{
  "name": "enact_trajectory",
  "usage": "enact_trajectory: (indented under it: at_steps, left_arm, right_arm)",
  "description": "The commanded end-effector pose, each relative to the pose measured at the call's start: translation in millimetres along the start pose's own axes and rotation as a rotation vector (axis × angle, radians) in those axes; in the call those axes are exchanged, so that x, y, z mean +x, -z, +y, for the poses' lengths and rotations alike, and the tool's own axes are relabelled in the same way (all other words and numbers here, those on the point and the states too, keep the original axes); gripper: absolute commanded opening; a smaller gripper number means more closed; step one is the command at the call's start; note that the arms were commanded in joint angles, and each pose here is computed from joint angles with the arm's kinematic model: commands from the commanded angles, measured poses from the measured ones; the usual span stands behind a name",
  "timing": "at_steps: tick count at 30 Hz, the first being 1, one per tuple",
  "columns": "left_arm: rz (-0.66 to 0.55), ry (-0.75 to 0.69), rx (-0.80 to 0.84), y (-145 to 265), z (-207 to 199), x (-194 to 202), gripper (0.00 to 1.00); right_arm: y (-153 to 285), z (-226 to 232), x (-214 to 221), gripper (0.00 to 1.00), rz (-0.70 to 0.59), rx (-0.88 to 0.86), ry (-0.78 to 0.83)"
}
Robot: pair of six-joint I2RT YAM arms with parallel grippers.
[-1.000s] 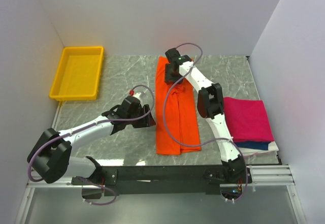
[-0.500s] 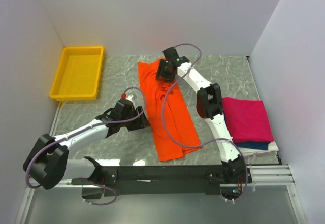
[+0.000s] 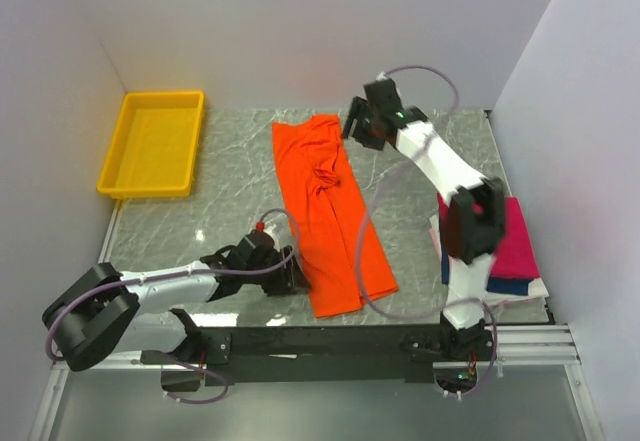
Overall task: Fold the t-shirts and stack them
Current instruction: Fold the tshirt
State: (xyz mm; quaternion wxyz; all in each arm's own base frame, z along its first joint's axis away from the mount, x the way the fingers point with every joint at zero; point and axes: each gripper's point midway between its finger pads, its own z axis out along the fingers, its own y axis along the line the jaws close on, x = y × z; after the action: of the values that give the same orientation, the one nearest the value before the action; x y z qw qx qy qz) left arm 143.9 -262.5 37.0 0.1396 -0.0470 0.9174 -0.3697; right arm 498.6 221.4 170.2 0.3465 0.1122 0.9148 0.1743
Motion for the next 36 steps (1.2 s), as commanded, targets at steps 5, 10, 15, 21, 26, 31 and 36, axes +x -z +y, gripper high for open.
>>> enact_trajectory:
  at_steps: [5, 10, 15, 21, 26, 31, 36]
  left_arm:
    - [0.031, 0.068, 0.014, -15.0, -6.4, 15.7, 0.5]
    - [0.042, 0.095, -0.021, -24.6, 1.0, 17.5, 0.43]
    - [0.071, 0.142, -0.014, -34.0, 1.9, 22.7, 0.39]
    - [0.115, 0.155, -0.011, -35.4, 5.5, 35.7, 0.48]
    - [0.176, 0.138, -0.045, -29.9, 9.3, 51.4, 0.48]
    - [0.238, 0.172, -0.113, -18.8, 21.8, 72.2, 0.48]
    - [0.273, 0.196, -0.128, -9.8, 17.9, 87.1, 0.52]
  right_arm:
    - [66.8, -83.5, 106.3, 0.68, 0.043, 0.131, 0.004]
    - [103.1, -125.8, 183.2, 0.67, 0.088, 0.2, 0.013]
    - [127.9, -157.5, 234.2, 0.65, 0.126, 0.228, -0.015]
    - [140.3, -160.1, 276.4, 0.63, 0.21, 0.198, 0.019]
    - [143.7, -162.5, 298.3, 0.61, 0.267, 0.2, 0.041]
    - [149.4, -171.0, 302.0, 0.57, 0.277, 0.252, 0.055]
    - [152.9, -178.3, 316.7, 0.54, 0.316, 0.264, 0.037]
